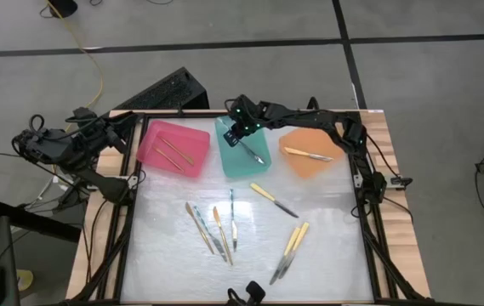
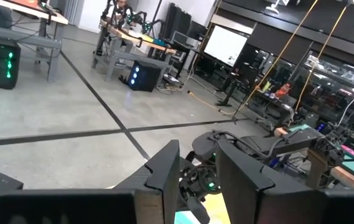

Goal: Sort silverware by color (type)
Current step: Put the white and blue knife into the green bin

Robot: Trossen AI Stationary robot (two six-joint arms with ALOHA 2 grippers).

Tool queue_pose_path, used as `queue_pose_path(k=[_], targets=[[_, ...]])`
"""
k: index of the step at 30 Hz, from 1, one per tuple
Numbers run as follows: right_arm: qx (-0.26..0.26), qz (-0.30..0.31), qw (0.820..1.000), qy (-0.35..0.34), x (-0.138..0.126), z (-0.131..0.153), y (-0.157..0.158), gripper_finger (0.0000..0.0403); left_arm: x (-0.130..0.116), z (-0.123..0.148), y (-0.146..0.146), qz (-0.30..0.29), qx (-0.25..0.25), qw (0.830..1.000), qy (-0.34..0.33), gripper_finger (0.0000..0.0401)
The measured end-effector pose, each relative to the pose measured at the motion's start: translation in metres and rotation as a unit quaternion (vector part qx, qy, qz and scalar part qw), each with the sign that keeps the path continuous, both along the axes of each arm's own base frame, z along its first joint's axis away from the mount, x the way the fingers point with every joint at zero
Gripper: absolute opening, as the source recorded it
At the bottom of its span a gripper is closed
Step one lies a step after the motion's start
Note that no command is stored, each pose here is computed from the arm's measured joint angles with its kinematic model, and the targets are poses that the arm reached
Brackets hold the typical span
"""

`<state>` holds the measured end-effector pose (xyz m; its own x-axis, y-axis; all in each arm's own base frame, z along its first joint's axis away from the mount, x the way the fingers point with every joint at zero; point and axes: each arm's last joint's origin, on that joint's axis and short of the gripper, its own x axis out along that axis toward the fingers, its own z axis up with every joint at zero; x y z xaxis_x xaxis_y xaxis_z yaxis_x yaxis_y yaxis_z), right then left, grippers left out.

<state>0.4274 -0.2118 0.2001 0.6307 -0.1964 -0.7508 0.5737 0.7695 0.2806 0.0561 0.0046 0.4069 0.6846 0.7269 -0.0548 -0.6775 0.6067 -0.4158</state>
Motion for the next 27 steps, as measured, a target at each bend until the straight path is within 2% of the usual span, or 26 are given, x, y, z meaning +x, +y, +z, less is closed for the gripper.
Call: queue_pose_path(k=[8, 27], targets=[[0.005, -0.014, 1.0, -0.005, -0.0055, -0.0094, -0.007, 0.0031, -0.0005, -0.0005, 0.0004, 0.009, 0.003, 1.0, 0.002, 0.0089], [0.035, -0.038, 0.999, -0.017, -0.0069, -0.0095, -0.01, 0.0059, -0.0007, -0.0004, 0.0006, 0.014, 0.003, 1.0, 0.001, 0.0089]])
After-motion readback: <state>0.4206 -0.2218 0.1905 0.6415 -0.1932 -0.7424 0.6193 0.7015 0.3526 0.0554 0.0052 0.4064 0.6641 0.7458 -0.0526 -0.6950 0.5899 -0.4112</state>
